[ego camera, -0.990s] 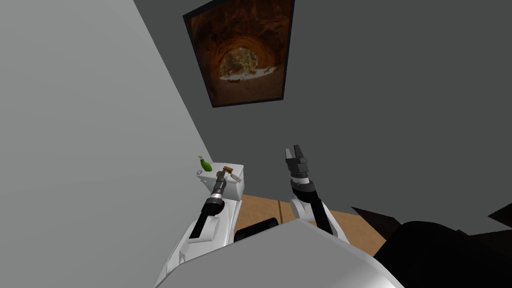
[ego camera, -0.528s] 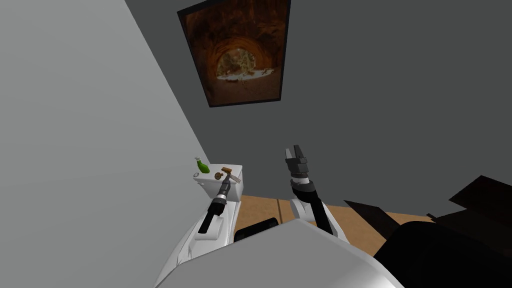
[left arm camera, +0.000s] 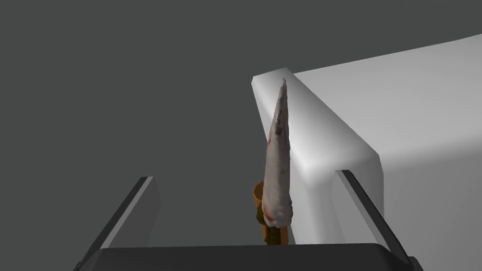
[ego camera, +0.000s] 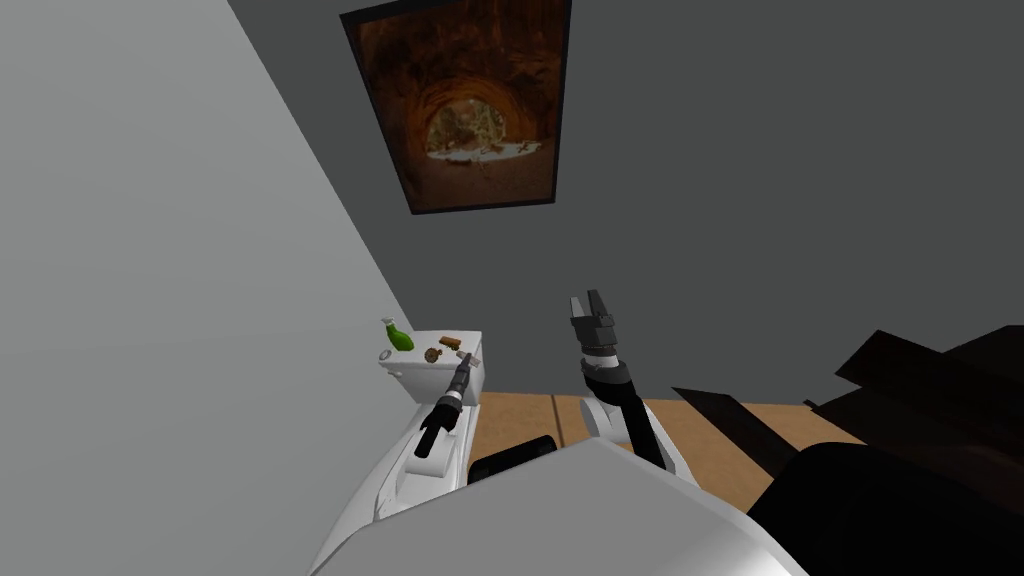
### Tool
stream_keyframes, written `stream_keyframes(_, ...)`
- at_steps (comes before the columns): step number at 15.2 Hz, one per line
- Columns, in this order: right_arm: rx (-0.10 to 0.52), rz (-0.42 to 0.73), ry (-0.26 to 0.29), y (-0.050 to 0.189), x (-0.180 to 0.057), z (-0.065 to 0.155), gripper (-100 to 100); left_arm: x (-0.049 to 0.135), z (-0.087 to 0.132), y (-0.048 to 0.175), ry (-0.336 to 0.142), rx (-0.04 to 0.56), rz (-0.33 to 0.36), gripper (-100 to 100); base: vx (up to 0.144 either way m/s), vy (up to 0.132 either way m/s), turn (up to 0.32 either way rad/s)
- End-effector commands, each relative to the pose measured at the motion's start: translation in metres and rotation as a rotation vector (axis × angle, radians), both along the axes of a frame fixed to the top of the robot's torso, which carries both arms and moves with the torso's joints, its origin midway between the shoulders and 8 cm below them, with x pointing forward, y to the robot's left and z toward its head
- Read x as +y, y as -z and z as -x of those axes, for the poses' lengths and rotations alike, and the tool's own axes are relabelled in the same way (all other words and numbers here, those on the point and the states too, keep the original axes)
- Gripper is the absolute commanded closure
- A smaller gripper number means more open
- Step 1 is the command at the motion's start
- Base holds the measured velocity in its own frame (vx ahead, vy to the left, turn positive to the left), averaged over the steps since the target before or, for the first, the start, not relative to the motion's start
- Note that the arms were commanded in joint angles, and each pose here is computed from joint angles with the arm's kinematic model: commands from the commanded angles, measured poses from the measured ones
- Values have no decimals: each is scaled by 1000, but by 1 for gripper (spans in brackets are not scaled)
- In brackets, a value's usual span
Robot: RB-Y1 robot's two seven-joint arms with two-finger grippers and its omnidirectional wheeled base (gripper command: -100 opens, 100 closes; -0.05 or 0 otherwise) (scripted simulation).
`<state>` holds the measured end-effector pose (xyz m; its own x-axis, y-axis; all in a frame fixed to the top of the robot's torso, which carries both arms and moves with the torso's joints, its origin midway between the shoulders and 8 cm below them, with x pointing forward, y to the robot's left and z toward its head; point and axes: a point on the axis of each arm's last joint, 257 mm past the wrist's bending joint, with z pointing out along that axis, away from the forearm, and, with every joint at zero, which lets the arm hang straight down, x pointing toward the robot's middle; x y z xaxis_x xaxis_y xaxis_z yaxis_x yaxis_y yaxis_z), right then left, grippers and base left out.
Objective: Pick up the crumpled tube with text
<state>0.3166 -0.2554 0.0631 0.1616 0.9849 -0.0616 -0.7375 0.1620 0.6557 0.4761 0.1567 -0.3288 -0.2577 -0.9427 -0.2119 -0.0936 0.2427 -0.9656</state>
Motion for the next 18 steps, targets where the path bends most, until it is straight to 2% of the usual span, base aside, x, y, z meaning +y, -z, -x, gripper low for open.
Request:
stream_keyframes(1, 0, 0, 0, 0, 0, 0, 0, -4, 1, 11, 8, 24, -9, -100, -7, 25, -61)
stream_keyframes(2, 0, 0, 0, 0, 0, 0, 0, -6, 1, 16, 11, 36, -12, -100, -8, 20, -54)
stream_keyframes(4, 0, 0, 0, 0, 0, 0, 0, -4, 1, 12, 8, 25, -9, -100, -4, 8, -11)
stream_keyframes(5, 0, 0, 0, 0, 0, 0, 0, -4, 1, 12, 8, 25, -9, 100, 0, 0, 0)
stream_keyframes(10, 0, 0, 0, 0, 0, 0, 0, -3, 2, 14, 7, 30, -11, 100, -1, 0, 3)
stream_keyframes(11, 0, 0, 0, 0, 0, 0, 0, -8, 0, 5, 13, 24, 0, -100, 20, 15, -33)
stream_keyframes(17, 0, 0, 0, 0, 0, 0, 0, -24, -4, -20, 32, 11, 35, -100, 59, 46, -43)
stream_keyframes(18, 0, 0, 0, 0, 0, 0, 0, -22, -2, -15, 31, 10, 29, -100, 34, 24, -28)
